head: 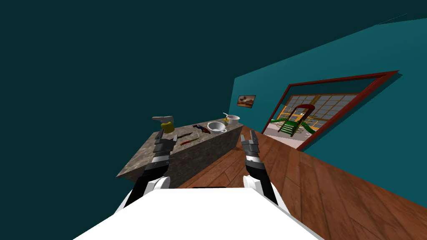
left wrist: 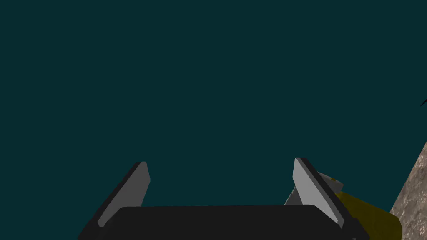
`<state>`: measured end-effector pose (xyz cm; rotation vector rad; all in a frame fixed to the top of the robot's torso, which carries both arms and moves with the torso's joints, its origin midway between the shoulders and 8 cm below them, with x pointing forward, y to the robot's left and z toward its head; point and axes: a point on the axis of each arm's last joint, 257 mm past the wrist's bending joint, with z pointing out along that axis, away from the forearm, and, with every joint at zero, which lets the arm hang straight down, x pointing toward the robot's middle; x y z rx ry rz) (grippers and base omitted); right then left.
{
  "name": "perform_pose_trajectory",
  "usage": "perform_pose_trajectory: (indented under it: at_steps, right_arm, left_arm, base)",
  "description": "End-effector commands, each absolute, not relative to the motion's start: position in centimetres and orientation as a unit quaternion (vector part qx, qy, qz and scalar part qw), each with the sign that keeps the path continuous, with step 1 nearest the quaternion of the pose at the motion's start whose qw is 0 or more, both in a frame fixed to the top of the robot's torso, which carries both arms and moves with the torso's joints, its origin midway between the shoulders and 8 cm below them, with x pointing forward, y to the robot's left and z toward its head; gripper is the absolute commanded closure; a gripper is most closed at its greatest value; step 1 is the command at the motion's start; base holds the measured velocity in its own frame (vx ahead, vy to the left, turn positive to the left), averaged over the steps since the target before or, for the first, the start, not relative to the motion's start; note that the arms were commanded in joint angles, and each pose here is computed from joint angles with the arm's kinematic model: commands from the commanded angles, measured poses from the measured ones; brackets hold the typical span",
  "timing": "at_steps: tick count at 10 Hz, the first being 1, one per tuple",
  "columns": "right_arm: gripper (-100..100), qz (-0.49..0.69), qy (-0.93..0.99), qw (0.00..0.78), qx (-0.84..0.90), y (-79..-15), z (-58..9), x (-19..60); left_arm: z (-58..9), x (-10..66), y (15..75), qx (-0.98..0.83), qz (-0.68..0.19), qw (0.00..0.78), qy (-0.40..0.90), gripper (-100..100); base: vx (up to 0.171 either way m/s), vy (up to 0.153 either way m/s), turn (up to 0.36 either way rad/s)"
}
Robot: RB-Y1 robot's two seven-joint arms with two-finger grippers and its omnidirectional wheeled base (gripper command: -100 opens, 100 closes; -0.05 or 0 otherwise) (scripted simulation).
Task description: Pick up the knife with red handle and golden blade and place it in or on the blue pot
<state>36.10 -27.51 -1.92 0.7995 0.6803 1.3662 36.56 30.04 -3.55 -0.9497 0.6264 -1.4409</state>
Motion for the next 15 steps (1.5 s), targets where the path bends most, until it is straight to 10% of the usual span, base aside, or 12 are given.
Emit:
perform_pose_trajectory:
  at_steps: [1,15]
  right_arm:
    - [0,0.602,0.3,0.651,0.352,-27.5,-1.9,36.1]
    - [0,0.602,0.3,0.651,0.352,-27.5,-1.9,36.1]
  left_arm:
    - [-3.8,36.8,30.0,-0.41,-0.624,0.601,0.283,-100]
    - [-7.1,40.0,32.8,-0.515,-0.648,0.455,0.327,-100]
  base:
    - [0.003,-0.01,-0.044]
    - [0.02,-0.046,-0.101]
